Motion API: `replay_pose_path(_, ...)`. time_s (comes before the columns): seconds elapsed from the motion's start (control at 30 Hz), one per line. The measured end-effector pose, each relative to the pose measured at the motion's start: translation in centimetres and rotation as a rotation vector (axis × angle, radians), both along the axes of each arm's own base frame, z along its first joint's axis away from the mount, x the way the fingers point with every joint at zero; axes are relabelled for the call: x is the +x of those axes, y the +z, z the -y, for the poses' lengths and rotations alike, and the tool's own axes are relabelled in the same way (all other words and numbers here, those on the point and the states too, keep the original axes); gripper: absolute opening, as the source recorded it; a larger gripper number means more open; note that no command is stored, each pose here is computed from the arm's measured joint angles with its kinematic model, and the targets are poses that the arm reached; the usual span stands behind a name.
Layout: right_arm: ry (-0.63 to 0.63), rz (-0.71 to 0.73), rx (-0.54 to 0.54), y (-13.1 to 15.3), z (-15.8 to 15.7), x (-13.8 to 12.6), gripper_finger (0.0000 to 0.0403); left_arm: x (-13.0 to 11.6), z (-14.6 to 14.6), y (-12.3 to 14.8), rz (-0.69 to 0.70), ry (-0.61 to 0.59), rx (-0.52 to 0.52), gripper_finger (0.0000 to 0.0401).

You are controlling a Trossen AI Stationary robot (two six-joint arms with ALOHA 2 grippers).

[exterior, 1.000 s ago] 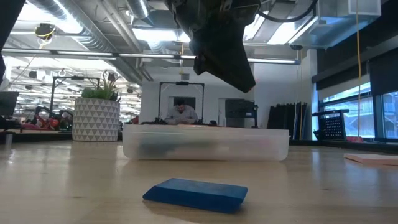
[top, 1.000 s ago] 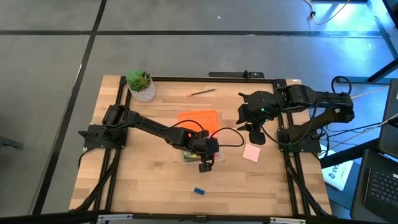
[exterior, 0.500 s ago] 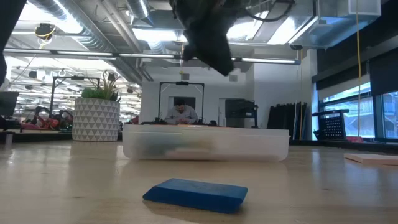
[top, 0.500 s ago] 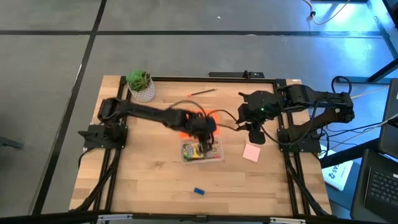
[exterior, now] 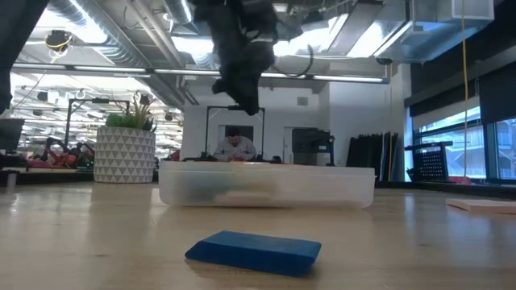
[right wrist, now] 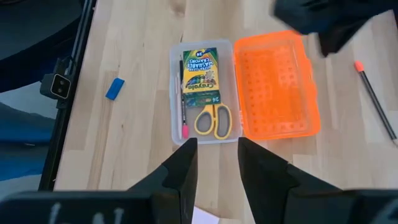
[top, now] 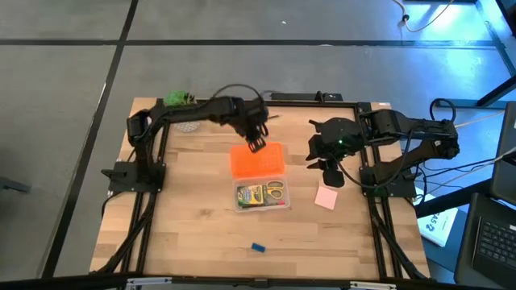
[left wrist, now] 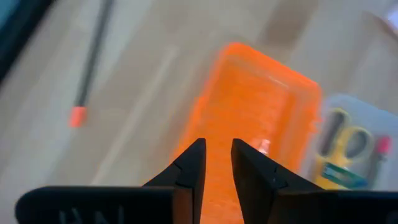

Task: Pack school essentials
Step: Put the black pencil into the supply box

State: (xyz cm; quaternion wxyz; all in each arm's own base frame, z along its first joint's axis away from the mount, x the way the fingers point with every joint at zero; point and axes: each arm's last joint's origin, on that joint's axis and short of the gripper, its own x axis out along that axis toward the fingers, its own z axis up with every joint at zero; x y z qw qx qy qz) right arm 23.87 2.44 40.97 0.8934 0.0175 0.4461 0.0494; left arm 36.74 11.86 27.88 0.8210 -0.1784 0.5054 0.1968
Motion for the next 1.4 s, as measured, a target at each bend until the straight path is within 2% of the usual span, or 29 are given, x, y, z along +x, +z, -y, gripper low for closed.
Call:
replay_pose_path(0.23, -0.005, 0.024, 0.005, 0.1, 0.0, 0.2, 0.0116, -2.2, -5.4, 0.0, -0.006, 0.129, 0.017, 0.0071)
replay_pose_path(0.43, -0.035, 0.054, 0.01, 0.3, 0.6, 0.5, 0.0116, -3.7, -8.2, 0.0, -0.024, 0.132, 0.049, 0.0067)
replay_pose_path(0.63, -0.091, 0.125, 0.011, 0.8, 2.0, 1.0, 0.0116, -4.6, -9.2, -0.4, -0.054, 0.156, 0.023, 0.0067)
replay_pose_path(0.83, -0.143, 0.131, 0.008, 0.8, 3.3, 1.1, 0.0116, -4.4, -9.3, -0.5, -0.07, 0.065, 0.065, 0.0067)
replay_pose_path(1.2, -0.231, 0.135, 0.022, 0.9, 5.0, 1.0, 0.0116, -4.1, -11.3, -4.7, -0.174, 0.095, -0.021, 0.0119)
replay_pose_path(1.4, -0.267, 0.135, 0.026, 0.9, 5.7, 0.9, 0.0116, -4.1, -13.2, -7.7, -0.22, 0.098, -0.047, 0.0125)
